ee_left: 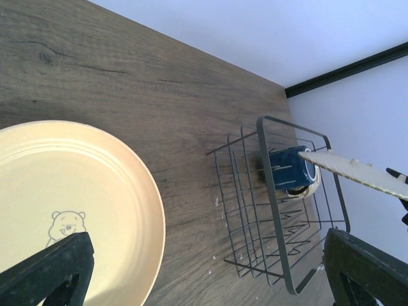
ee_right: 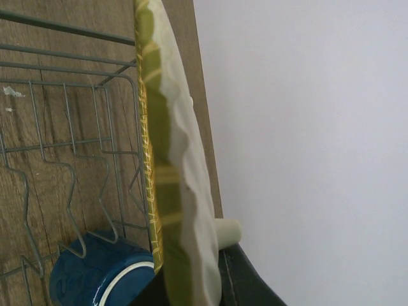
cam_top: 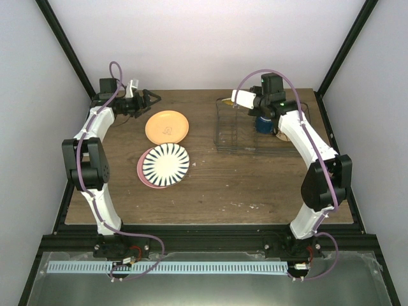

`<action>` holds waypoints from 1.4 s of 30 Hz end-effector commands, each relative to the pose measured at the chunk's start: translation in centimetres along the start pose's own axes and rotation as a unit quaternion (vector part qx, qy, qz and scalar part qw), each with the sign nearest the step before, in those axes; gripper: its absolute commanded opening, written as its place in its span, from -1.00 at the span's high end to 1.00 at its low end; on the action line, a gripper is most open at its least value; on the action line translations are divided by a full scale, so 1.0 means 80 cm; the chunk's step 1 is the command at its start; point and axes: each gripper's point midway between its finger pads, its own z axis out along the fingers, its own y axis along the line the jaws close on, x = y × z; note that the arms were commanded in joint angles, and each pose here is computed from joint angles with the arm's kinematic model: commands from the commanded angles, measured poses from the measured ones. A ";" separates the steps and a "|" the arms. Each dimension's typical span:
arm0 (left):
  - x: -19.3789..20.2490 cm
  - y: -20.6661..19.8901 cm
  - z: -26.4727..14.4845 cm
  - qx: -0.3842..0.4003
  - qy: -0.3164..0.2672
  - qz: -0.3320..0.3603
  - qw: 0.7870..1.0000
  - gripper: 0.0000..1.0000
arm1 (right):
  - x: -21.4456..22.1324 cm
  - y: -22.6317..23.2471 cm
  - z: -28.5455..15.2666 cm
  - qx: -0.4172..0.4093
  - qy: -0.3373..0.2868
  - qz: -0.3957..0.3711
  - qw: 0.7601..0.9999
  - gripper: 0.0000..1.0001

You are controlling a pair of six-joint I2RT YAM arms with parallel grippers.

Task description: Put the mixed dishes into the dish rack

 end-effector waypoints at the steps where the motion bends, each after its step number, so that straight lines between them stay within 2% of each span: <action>1: -0.010 -0.005 0.000 0.003 -0.005 0.004 1.000 -1.00 | -0.002 -0.004 0.010 0.009 -0.005 -0.010 1.000 0.99; 25: -0.031 0.008 -0.002 0.001 -0.011 -0.003 1.000 -0.99 | 0.054 0.052 0.072 -0.044 0.058 0.002 0.997 0.98; 27: -0.029 0.009 -0.001 0.001 -0.009 -0.004 1.000 -1.00 | 0.062 0.053 0.073 -0.041 0.070 0.003 0.997 0.88; 34: -0.025 0.014 0.000 -0.004 -0.006 -0.009 1.000 -1.00 | 0.074 0.052 0.068 -0.030 0.082 0.006 0.996 0.35; 42: -0.022 0.016 -0.002 -0.013 -0.007 -0.011 1.000 -0.99 | 0.076 0.045 0.064 -0.015 0.090 0.005 0.996 0.28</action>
